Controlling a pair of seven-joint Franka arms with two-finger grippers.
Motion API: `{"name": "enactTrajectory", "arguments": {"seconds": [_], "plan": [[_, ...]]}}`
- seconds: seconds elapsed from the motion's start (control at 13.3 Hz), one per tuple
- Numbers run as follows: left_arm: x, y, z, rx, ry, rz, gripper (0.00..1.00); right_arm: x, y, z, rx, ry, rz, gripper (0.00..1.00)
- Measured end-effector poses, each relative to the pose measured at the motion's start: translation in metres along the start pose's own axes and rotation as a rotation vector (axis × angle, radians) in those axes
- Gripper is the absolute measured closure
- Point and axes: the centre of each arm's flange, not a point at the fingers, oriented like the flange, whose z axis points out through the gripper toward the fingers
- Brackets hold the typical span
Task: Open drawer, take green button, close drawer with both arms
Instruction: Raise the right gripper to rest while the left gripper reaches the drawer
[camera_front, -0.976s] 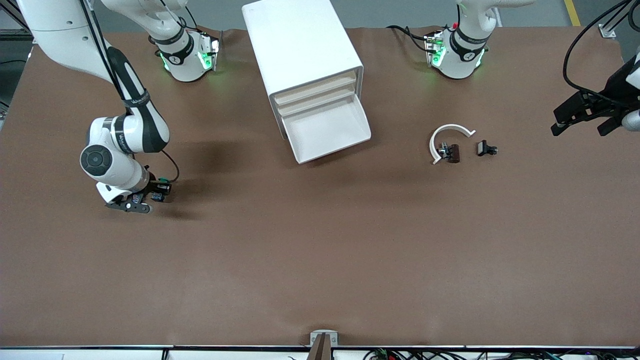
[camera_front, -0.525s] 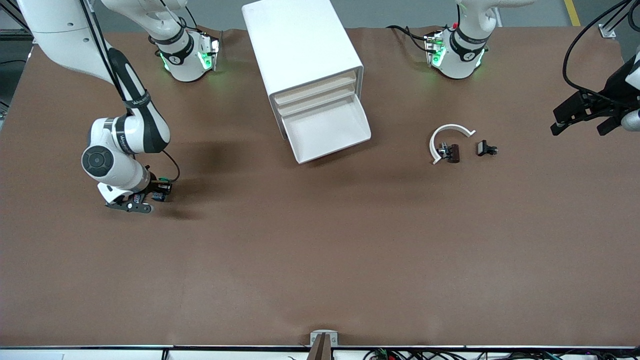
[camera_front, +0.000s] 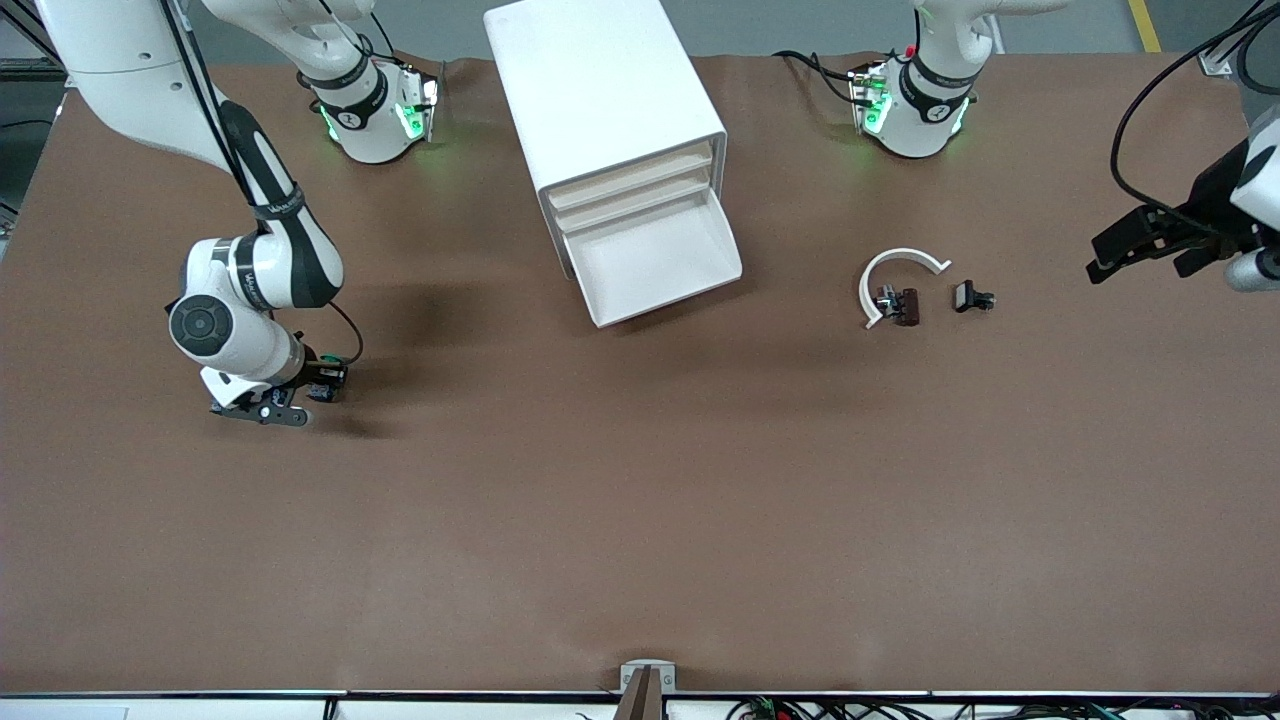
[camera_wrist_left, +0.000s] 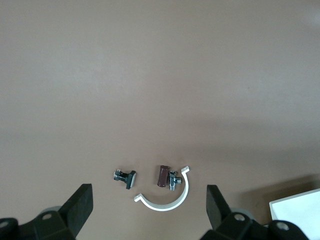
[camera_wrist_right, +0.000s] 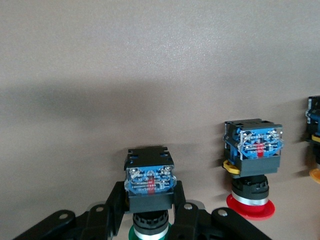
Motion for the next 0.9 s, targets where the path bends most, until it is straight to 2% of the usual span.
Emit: {"name": "enactTrajectory", "arguments": {"seconds": [0.15,0.38,0.45,0.83,0.9], "plan": [[0.007,0.026,0.028,0.002,-0.039,0.019,0.00,0.000,0.000,0.001,-0.001,-0.002,-0.003,0.57],[0.015,0.084,0.083,-0.043,-0.039,-0.039,0.00,0.002,-0.002,0.000,-0.006,0.006,-0.026,0.57],[0.014,0.103,0.100,-0.050,-0.044,-0.053,0.00,0.003,-0.003,-0.002,-0.019,0.013,-0.053,0.50],[0.004,0.185,0.165,-0.085,-0.072,-0.114,0.00,0.010,0.000,-0.009,-0.030,0.032,-0.086,0.01],[0.000,0.202,0.178,-0.097,-0.074,-0.134,0.00,0.012,0.001,-0.012,-0.030,0.038,-0.084,0.00]]}}
